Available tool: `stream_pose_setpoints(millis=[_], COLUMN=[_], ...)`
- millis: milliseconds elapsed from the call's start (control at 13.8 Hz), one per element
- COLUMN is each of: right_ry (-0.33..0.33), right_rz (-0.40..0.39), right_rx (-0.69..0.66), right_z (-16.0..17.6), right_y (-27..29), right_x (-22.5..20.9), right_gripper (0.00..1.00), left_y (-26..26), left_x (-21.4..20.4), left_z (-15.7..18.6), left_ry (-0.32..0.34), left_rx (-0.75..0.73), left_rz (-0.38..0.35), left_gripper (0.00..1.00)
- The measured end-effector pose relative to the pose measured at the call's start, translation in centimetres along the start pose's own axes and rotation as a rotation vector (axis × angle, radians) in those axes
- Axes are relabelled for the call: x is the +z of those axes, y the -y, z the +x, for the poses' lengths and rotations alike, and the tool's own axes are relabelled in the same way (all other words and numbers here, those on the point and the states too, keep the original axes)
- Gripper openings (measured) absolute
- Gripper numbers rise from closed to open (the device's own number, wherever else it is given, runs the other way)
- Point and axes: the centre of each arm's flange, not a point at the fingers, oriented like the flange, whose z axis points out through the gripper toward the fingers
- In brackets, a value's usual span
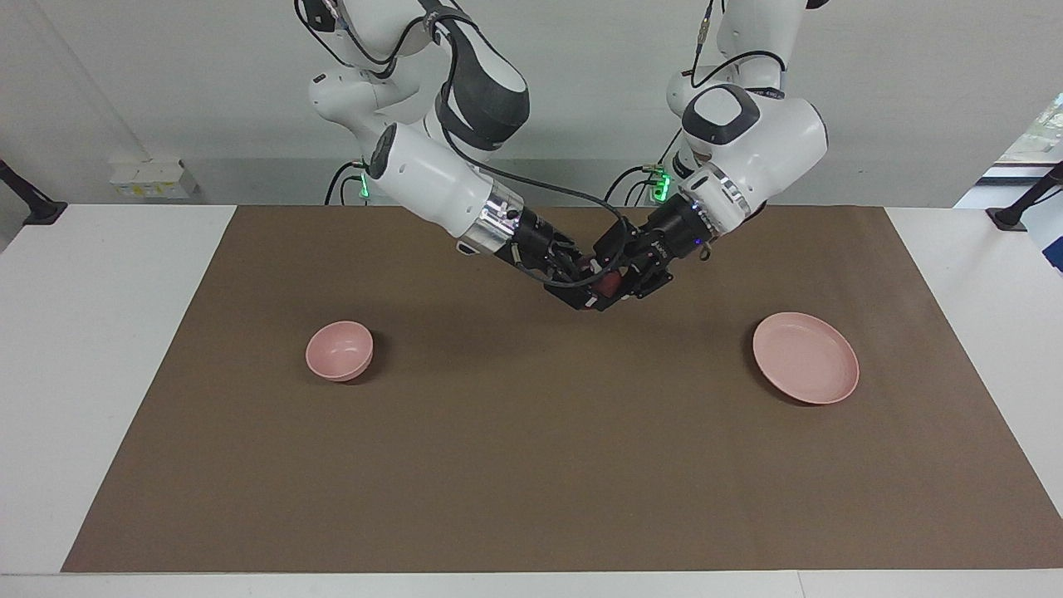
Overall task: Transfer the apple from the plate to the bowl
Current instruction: 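Bring the apple toward the right gripper and close the right gripper on it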
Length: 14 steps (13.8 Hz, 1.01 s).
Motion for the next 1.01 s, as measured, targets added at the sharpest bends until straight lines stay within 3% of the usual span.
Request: stream_pose_setpoints(millis=[362,651,796,1013], right_ry=[0.001,0.004,0.005,0.006], right_rz=[-0.006,0.002,0.003,0.0], right_rx=[0.002,-0.002,-0.003,-0.003], right_z=[0.13,-0.14,-0.25,-0.27], right_y=[0.01,0.17,0.18,0.18], right_x=[-0.11,-0.55,-0.59,-0.64], right_gripper=[0.8,0.75,0.75,0.75], left_y=[-0.02,0.26,0.26,-0.13], left_x=[0.13,0.55,0.58,0.49], left_z=[-0.09,-0.13,-0.1,-0.04], left_ry=[0.002,0.009,0.008,0.007], left_rx=[-0.003,-0.031,-0.019,0.013], left_rz=[0.0,0.013,0.025,0.05], left_gripper=[0.62,0.93,0.99,1.0])
